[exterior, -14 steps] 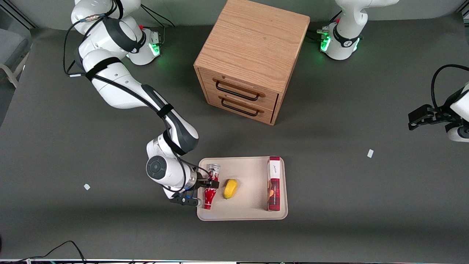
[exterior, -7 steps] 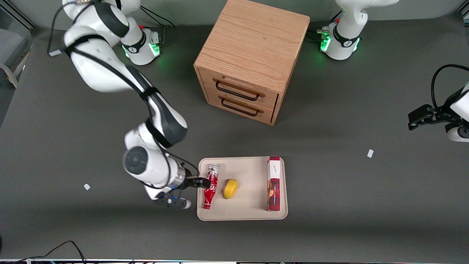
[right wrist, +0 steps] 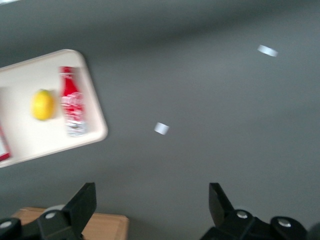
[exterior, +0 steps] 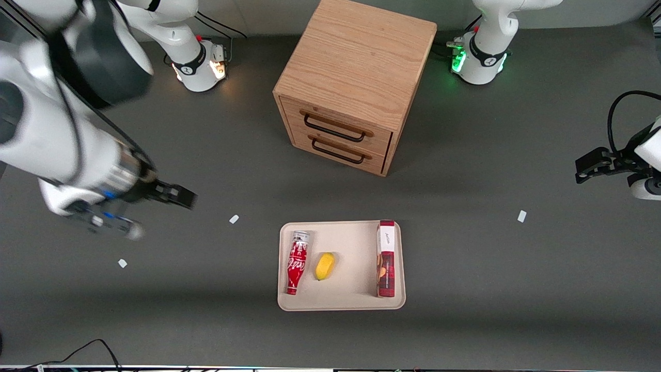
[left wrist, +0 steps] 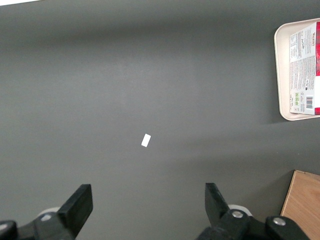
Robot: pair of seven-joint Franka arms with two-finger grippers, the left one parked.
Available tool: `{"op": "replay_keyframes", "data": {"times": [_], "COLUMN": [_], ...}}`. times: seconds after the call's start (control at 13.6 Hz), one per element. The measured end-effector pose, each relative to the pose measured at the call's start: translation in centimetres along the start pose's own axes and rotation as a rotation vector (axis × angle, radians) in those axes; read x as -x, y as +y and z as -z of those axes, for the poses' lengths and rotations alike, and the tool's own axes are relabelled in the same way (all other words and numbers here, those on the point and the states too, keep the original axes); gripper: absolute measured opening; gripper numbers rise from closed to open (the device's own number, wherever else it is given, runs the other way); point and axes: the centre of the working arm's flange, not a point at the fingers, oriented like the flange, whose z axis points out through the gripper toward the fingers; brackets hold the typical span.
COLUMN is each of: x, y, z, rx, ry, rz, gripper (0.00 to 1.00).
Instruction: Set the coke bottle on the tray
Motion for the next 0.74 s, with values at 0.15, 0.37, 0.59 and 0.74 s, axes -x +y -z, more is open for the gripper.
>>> {"op": "replay_keyframes", "data": {"times": [0.15,0.37,0.59,0.74], "x": [1.6,4.7,9.3,10.8], "y": [5.4,11.0,13.5,13.8], "z": [3.2,4.3,2.6,2.1], "rx": [0.024,-0.034,-0.055,-0.056], "ry": [-0.019,-0.03,-0.005,0.001], "rz": [-0.04,-0.084,-0.089,-0.084], "gripper": [1.0,1.0,1.0,1.0]}}
